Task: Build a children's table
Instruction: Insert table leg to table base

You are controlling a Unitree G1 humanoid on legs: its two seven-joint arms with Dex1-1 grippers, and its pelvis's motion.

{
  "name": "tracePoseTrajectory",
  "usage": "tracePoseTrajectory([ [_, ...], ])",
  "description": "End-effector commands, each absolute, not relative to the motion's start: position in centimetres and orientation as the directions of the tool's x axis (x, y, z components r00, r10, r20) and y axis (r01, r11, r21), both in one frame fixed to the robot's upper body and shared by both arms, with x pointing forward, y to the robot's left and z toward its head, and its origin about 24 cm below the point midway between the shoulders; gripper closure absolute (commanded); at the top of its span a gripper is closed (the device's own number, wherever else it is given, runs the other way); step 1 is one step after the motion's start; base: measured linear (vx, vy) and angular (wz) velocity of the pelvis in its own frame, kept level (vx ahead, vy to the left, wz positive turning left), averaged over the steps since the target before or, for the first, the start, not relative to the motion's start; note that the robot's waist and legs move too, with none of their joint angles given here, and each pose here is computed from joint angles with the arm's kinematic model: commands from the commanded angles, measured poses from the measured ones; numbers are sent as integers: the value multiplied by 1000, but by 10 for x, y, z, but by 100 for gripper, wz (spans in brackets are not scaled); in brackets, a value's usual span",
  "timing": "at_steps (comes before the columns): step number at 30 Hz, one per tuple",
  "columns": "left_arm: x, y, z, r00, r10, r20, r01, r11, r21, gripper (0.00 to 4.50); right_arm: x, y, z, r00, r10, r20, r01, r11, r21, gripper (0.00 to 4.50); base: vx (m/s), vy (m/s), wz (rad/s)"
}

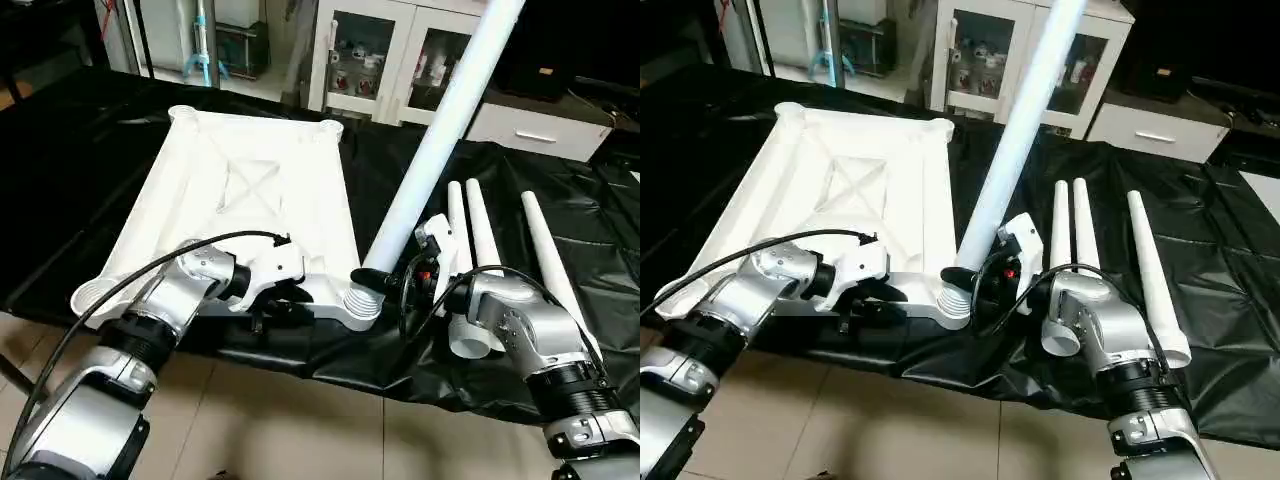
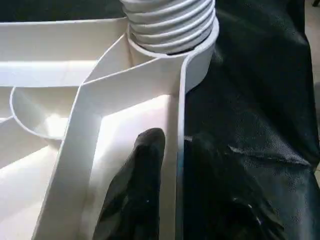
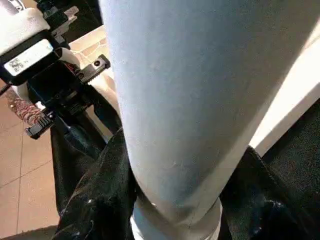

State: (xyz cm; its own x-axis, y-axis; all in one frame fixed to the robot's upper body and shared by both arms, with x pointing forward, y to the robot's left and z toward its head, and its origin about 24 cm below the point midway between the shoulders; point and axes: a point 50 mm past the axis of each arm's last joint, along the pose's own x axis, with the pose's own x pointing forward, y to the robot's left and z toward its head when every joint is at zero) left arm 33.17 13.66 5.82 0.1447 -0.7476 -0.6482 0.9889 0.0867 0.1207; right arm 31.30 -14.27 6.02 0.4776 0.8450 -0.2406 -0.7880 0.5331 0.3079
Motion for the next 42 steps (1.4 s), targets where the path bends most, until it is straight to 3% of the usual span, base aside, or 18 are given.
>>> tracePoseTrajectory([
  [1,332,145,51,158,-705,-692,987,108,115,330,312,-154,55,492,816,-303,-762,572,303,262,0,0,0],
  [8,331,146,48,118,-701,-703,993,86,81,375,314,-153,57,492,818,-298,-765,570,300,262,0,0,0],
  [9,330,146,47,107,-698,-708,994,75,76,400,314,-153,57,493,818,-298,-765,570,299,262,0,0,0],
  [13,327,146,43,81,-678,-731,997,42,71,411,316,-153,58,495,817,-296,-766,571,296,262,0,0,0],
  [15,326,146,42,77,-674,-735,997,38,70,445,317,-152,59,496,817,-295,-766,572,294,262,0,0,0],
  [27,323,133,40,69,-716,-695,998,45,52,450,318,-152,61,513,810,-284,-756,583,297,262,0,0,0],
  [42,321,123,40,87,-750,-655,996,73,48,450,298,-166,27,624,736,-262,-639,674,371,262,0,0,0],
])
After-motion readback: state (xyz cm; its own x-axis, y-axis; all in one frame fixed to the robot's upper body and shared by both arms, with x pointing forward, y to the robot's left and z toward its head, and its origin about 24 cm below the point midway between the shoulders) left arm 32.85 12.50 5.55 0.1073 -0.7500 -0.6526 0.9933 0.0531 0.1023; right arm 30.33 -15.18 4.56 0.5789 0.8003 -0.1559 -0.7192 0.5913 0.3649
